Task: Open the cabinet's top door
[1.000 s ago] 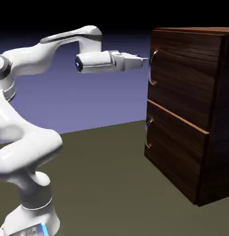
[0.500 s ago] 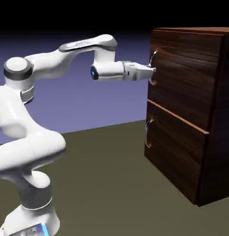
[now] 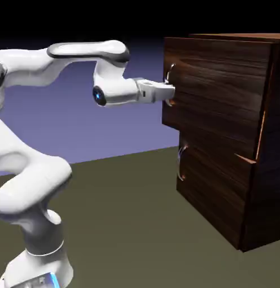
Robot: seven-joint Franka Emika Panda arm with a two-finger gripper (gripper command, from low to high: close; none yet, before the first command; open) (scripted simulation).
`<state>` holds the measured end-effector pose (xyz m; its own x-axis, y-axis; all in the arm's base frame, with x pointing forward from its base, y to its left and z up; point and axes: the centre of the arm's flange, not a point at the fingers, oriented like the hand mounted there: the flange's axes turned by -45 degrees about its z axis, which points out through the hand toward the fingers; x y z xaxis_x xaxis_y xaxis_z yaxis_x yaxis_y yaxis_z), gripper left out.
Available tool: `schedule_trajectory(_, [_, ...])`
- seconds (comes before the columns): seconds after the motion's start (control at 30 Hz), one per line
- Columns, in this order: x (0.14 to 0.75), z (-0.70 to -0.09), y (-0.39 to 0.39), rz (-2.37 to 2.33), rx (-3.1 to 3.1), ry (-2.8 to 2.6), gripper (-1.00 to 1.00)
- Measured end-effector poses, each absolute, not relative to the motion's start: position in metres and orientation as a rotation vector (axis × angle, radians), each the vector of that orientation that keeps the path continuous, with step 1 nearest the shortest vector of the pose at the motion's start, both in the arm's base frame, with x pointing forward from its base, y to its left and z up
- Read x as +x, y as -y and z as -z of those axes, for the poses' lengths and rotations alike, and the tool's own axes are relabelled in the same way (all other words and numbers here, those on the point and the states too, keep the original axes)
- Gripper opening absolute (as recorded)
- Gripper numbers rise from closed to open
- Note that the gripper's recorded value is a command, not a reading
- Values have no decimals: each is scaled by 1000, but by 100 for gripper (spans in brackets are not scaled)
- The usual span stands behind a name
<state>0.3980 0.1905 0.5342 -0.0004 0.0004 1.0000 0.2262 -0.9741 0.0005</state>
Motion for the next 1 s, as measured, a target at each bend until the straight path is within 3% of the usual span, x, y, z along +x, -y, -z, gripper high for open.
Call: schedule_trajectory(1.0, [262,-534,-32,1781,-1781,705,-100])
